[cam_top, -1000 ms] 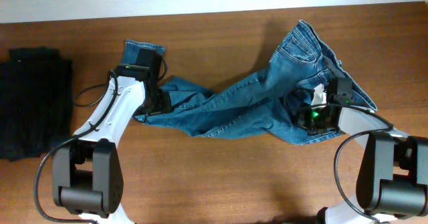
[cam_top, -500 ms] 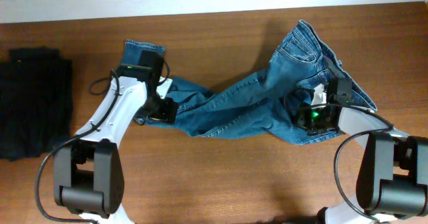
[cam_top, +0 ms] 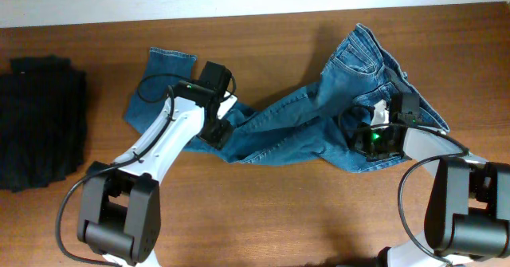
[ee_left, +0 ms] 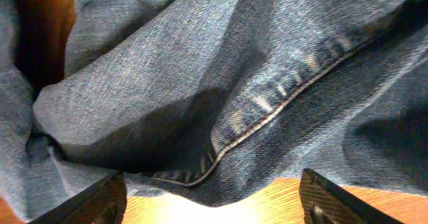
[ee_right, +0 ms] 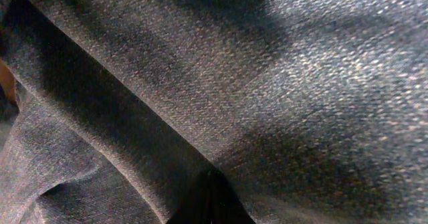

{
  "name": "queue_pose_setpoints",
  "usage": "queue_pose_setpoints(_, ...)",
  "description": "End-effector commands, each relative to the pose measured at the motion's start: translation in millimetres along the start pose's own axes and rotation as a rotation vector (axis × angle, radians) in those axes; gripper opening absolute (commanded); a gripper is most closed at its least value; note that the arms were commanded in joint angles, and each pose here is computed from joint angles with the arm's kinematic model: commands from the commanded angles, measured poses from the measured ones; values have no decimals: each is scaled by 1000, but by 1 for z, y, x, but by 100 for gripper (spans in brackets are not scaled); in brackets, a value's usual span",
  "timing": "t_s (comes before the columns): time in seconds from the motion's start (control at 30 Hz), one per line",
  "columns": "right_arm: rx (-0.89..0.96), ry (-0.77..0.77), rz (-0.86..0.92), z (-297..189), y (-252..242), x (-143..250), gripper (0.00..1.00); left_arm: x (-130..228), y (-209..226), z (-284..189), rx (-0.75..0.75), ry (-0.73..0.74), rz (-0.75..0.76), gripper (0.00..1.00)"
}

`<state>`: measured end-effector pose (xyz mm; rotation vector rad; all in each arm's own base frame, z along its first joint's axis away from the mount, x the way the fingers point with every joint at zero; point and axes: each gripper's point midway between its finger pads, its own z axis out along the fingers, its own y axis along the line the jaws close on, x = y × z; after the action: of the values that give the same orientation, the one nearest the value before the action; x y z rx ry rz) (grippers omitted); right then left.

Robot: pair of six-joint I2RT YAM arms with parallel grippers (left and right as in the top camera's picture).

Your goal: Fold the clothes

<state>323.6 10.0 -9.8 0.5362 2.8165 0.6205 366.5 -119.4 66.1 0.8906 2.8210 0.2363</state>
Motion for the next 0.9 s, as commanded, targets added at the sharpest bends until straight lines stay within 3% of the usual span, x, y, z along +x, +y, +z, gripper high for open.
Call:
queue_pose_setpoints(0.0, 179, 234, 74, 34, -48, 78, 5, 0, 7, -4, -36, -5, 22, 79)
queue_pose_setpoints(0.13, 179, 234, 74, 34, -48, 78, 5, 0, 7, -4, -36, -4, 25, 76)
queue_pose_setpoints(0.43, 179, 234, 74, 34, -48, 78, 5, 9, 1, 11, -17, 37, 101, 82)
queue_pose_setpoints(0.87, 179, 234, 74, 34, -48, 78, 5, 3, -5, 16, 19, 15, 139, 77)
